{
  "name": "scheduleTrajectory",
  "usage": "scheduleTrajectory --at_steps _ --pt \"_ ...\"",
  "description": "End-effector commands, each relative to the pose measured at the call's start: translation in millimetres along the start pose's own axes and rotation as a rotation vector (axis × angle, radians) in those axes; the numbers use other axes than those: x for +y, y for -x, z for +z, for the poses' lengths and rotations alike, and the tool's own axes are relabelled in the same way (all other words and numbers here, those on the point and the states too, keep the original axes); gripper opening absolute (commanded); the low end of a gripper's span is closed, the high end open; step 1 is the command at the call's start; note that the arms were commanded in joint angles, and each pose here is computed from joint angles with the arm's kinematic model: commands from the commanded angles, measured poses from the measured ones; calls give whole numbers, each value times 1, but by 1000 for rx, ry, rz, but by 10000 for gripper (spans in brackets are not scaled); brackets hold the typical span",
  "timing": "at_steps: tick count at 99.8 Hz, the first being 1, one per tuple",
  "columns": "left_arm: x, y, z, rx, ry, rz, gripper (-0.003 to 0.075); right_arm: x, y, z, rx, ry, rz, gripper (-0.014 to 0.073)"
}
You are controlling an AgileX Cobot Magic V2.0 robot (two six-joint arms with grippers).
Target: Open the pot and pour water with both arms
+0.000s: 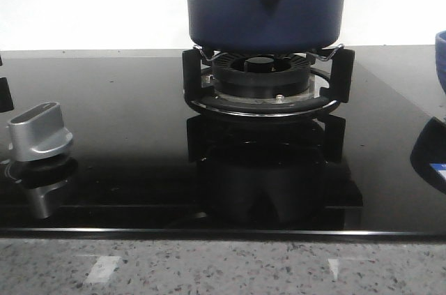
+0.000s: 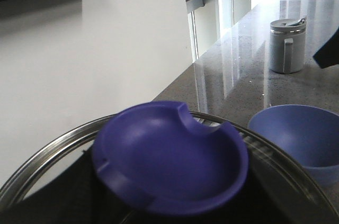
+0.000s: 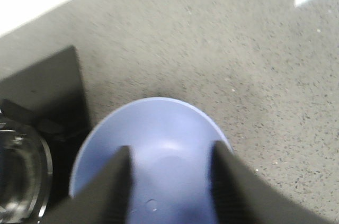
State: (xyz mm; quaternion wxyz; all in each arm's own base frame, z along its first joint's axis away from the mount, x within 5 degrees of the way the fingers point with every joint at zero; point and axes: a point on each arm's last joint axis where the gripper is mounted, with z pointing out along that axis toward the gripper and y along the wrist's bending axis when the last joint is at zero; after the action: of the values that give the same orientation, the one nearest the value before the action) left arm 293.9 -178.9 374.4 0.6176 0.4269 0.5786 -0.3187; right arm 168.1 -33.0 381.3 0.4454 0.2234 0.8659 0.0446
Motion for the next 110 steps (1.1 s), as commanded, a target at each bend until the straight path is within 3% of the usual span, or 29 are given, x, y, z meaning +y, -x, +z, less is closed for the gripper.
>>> scheduleTrajectory --at_steps 1,4,23,54,86,110 --pt "2 35 4 -161 -10 -83 253 8 10 -23 -122 58 -52 2" --pt "5 34 8 -162 -16 -91 253 10 8 -27 -130 69 -75 -79" --pt "15 23 30 -157 -52 -125 253 16 4 -42 -168 128 -99 -67" --pt "8 6 65 -134 -116 -151 253 17 4 -43 -180 135 -99 -67" --pt "17 -7 71 -84 -44 -168 253 17 4 -43 -177 134 -99 -67" --pt "17 -14 75 -73 -57 -231 253 17 4 -43 -182 135 -99 -67"
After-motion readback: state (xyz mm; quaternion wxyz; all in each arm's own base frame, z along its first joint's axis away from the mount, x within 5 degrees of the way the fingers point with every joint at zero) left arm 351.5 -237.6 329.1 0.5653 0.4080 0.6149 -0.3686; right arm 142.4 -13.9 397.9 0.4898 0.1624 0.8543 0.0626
